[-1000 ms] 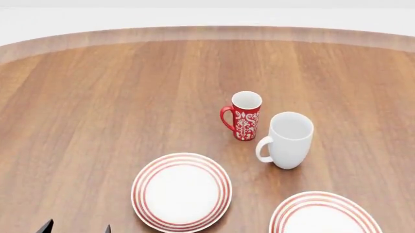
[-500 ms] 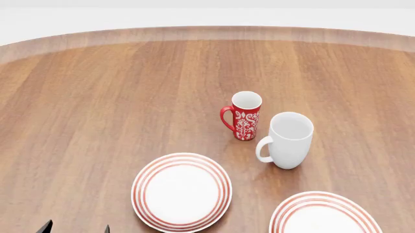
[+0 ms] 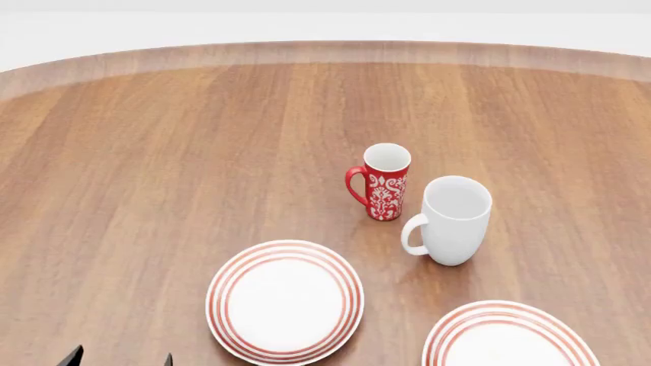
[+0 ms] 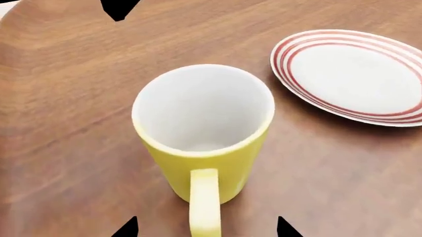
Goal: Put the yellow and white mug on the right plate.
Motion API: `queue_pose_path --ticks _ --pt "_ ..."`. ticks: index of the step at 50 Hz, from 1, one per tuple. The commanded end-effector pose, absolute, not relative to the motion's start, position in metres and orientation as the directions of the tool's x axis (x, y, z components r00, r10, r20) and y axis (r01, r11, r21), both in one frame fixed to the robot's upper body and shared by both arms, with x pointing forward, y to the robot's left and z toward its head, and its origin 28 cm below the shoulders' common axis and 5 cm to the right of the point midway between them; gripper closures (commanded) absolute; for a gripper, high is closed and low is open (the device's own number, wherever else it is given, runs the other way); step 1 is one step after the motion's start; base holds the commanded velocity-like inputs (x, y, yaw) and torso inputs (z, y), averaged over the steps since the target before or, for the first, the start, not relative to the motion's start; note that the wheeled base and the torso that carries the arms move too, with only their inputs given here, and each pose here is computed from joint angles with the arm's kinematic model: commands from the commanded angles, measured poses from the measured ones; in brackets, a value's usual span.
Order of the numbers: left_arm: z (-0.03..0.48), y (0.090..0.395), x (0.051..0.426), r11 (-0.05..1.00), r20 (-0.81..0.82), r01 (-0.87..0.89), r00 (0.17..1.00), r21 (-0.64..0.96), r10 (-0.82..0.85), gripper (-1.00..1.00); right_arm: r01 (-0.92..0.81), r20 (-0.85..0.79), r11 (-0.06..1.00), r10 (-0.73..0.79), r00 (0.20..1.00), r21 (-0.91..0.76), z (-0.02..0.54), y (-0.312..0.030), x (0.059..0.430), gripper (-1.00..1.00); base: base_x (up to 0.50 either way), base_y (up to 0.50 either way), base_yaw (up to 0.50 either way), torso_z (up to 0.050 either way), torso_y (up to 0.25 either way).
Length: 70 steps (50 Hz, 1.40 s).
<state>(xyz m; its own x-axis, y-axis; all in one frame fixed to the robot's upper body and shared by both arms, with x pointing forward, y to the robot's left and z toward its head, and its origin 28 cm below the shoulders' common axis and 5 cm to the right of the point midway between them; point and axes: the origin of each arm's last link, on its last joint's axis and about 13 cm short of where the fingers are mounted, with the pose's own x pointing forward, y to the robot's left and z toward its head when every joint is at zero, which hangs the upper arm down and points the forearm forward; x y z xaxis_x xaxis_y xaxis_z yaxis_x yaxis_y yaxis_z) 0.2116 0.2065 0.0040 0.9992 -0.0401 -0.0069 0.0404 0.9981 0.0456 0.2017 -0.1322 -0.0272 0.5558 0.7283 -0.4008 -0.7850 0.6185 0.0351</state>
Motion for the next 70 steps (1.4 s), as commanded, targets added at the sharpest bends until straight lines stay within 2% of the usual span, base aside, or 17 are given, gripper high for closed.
queue_pose_path --ticks 1,15,16,39,53,70 --pt "0.004 0.206 0.212 0.998 -0.008 0.041 0.999 0.046 -0.041 -1.00 -0.796 -0.416 0.604 0.735 0.536 0.041 -0.033 -0.127 0.205 -1.00 0.00 0.00 0.00 0.000 0.000" --pt "0.003 0.206 0.212 0.998 -0.008 0.042 0.999 0.047 -0.042 -1.00 -0.798 -0.420 0.601 0.736 0.531 0.045 -0.037 -0.124 0.213 -1.00 0.00 0.00 0.00 0.000 0.000" --pt "0.003 0.206 0.212 0.998 -0.008 0.042 0.999 0.048 -0.042 -1.00 -0.798 -0.419 0.601 0.736 0.531 0.045 -0.037 -0.123 0.214 1.00 0.00 0.00 0.00 0.000 0.000" --pt "0.004 0.206 0.212 0.998 -0.006 0.042 0.999 0.047 -0.042 -1.00 -0.771 -0.413 0.635 0.716 0.563 0.051 -0.039 -0.129 0.215 1.00 0.00 0.00 0.00 0.000 0.000" --pt "0.005 0.206 0.211 0.998 -0.007 0.040 0.999 0.048 -0.039 -1.00 -0.739 -0.384 0.673 0.691 0.612 0.033 -0.029 -0.140 0.210 1.00 0.00 0.00 0.00 0.000 0.000" --pt "0.004 0.205 0.211 0.998 -0.009 0.044 0.999 0.051 -0.044 -1.00 -0.659 -0.332 0.752 0.615 0.715 -0.027 -0.008 -0.161 0.202 1.00 0.00 0.00 0.00 0.000 0.001"
